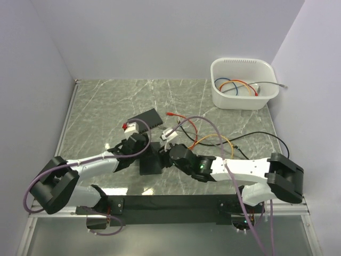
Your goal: Insert the plug into the switch port
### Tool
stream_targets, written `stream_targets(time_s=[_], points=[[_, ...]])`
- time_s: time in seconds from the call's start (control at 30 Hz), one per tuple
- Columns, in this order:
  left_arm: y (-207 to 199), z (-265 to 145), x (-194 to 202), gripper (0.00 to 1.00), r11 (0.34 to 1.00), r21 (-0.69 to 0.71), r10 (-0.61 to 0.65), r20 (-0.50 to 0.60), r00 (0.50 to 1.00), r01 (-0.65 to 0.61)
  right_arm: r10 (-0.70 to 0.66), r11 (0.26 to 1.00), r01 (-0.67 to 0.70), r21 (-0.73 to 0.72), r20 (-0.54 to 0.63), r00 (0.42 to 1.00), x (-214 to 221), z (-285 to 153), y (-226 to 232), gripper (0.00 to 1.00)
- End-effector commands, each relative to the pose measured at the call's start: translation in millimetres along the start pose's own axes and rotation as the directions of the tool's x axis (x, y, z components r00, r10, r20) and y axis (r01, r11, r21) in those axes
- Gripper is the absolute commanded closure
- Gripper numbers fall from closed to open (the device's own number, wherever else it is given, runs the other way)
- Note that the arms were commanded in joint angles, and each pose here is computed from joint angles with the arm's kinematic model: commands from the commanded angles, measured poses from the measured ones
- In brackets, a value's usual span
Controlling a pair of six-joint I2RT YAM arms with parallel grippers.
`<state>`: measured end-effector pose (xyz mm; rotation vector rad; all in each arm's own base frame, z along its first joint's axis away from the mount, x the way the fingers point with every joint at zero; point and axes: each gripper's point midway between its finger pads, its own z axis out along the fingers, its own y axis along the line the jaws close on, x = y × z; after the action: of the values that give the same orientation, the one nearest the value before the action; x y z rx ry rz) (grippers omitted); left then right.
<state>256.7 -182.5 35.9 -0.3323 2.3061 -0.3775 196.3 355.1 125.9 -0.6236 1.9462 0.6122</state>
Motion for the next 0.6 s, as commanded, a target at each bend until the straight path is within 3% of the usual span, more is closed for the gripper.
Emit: stream_targets(time_s=[0.0,0.27,0.43,0.57], points=[[-32.8,5.2,-31.4,0.21,0.994,0.097,0.037,0.043,0.998,-0.041,0.046,0.994,-0.054,0.094,0.086,0.995,-40.2,-13.3,-18.7,0.40],[-48.6,-24.2,-85.6,0.20,0.987,0.145,0.049,0.143,0.988,-0.070,0.134,0.945,-0.163,0.285,0.116,0.984,-67.4,-30.5,-106.4,0.41],[-28.4,-42.7,-93.6,0.18,0.988,0.129,0.052,0.212,0.976,-0.081,0.171,0.902,-0.188,0.388,0.076,0.982,-66.2,-28.6,-150.3,0.42],[-13.2,-54.2,-91.2,0.17,0.987,0.141,0.039,0.254,0.966,-0.077,0.171,0.911,-0.173,0.374,0.040,0.985,-70.7,-11.6,-158.8,0.43]])
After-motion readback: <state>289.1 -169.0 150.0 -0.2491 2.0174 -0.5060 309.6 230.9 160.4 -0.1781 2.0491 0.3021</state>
